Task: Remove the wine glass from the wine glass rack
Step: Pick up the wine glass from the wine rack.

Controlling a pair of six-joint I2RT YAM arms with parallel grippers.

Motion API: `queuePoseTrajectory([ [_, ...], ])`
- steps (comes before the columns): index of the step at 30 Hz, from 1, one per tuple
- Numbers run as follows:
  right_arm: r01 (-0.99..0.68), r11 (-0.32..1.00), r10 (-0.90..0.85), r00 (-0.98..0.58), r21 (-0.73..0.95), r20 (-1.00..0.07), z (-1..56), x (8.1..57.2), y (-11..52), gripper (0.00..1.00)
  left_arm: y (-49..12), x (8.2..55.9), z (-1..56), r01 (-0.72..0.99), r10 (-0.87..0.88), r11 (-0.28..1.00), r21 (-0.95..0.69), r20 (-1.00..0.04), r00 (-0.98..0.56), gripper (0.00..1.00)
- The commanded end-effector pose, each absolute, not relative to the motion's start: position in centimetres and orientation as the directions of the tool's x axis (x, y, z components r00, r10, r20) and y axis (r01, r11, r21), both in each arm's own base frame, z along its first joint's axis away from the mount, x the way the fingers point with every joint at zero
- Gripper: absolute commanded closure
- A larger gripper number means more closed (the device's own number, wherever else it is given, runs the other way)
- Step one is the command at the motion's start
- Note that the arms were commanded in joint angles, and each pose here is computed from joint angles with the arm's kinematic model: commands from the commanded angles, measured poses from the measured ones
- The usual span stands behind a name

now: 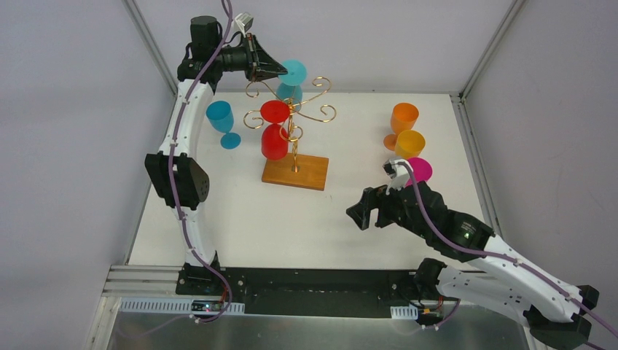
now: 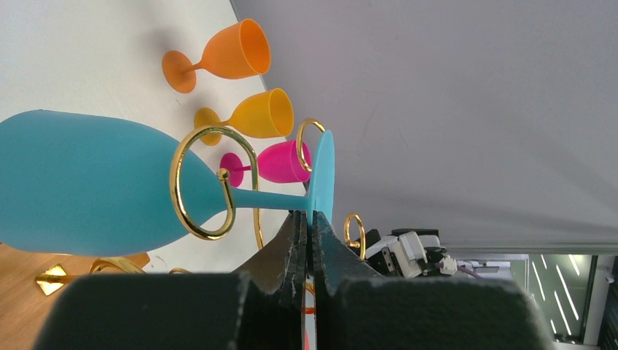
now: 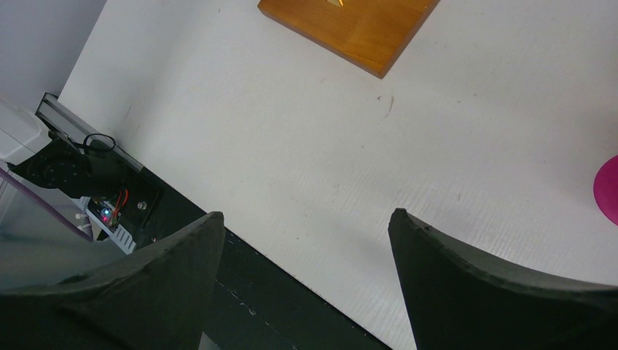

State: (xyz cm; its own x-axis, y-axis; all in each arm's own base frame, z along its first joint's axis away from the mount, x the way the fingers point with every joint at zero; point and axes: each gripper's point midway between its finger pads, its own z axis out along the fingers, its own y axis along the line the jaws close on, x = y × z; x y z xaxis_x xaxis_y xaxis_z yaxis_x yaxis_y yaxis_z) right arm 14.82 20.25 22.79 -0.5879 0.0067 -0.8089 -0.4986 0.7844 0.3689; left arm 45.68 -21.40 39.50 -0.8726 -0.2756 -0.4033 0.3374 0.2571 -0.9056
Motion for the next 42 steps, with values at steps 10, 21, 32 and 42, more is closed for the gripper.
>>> queuePoseTrajectory([
  [10, -0.505, 0.767, 0.037, -0.582, 0.396, -0.812, 24.1, 15.2, 21.2, 0.13, -19.0, 44.0, 43.0, 0.43, -0.303, 0.283, -0.857, -0.505, -0.808, 1.0],
  [21, -0.512, 0.765, 0.022, -0.585, 0.391, -0.81, 24.0, 15.4, 21.9, 0.13, -16.6, 44.5, 43.2, 0.431, -0.337, 0.31, -0.848, -0.522, -0.784, 1.0],
  [32, -0.517, 0.762, 0.016, -0.586, 0.389, -0.81, 24.0, 15.5, 22.2, 0.13, -14.1, 44.5, 43.6, 0.433, -0.372, 0.365, -0.824, -0.556, -0.743, 1.0],
  [42, -0.514, 0.758, 0.057, -0.561, 0.401, -0.826, 25.6, 15.5, 21.6, 0.1, -13.3, 42.4, 46.1, 0.506, -0.367, 0.409, -0.759, -0.645, -0.671, 1.0],
])
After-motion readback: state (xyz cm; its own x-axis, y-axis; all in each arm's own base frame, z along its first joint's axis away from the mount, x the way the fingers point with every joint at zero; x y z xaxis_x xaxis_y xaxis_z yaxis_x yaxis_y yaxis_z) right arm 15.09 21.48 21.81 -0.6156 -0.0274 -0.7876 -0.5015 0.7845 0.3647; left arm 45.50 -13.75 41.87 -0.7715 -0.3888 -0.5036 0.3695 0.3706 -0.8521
